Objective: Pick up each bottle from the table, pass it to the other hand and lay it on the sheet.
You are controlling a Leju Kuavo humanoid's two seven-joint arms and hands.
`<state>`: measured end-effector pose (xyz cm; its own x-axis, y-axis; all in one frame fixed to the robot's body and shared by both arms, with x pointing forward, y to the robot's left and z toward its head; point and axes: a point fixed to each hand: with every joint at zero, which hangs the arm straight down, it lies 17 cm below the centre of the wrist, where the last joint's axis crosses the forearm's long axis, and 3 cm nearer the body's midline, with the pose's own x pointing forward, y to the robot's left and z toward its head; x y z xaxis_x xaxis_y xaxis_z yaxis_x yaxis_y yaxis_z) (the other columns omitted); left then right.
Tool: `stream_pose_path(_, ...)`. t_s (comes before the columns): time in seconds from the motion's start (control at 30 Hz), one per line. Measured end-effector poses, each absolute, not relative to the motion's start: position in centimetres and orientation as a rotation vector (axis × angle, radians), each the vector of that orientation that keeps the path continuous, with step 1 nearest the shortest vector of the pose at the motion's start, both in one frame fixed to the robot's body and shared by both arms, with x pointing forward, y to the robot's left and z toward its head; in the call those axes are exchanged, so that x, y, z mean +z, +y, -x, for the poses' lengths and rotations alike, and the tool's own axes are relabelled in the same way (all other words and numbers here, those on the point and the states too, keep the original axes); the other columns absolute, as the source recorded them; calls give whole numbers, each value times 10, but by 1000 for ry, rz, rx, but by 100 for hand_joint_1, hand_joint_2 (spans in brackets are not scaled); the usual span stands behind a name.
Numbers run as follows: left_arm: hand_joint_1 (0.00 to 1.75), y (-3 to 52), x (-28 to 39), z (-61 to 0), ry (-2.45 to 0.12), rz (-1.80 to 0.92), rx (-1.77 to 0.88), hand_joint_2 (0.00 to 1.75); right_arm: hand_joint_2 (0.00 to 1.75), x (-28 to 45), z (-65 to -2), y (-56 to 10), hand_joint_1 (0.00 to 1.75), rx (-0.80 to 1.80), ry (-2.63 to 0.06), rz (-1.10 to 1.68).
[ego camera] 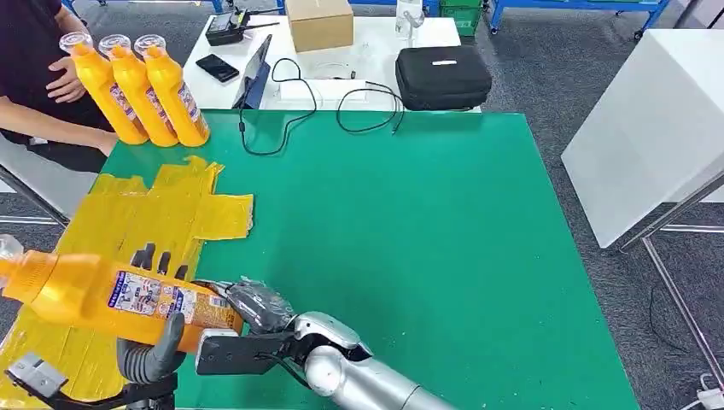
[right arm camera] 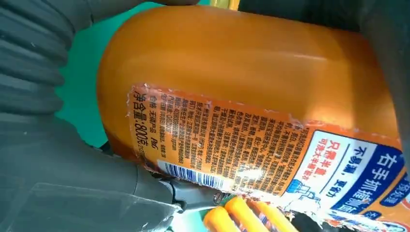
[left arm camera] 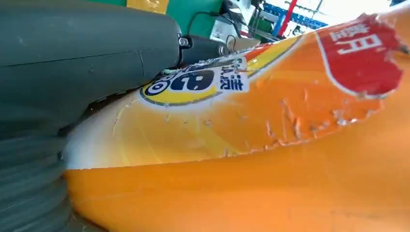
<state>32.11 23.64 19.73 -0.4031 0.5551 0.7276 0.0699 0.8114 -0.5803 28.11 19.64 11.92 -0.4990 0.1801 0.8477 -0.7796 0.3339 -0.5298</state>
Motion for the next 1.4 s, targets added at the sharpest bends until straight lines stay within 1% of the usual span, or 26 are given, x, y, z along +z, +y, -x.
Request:
stream_pose_path(1.07,175,245,192,-317,-1927,445,593,175,175,108,-273,199,175,1362,-1664,-544)
stream_pose_path(1.1,175,245,192,-317,-1927,446,594,175,175,109,-273,199,21,1363,-1664,-544)
stream_pose_path(1.13,175,245,192,-317,-1927,446,594,175,175,108,-273,199,0,1364,-1664,-543)
stream_pose_path(1.4,175,256,204,-320,-1981,408,594,175,175,107,-277,193,0,1307,-1686,-537)
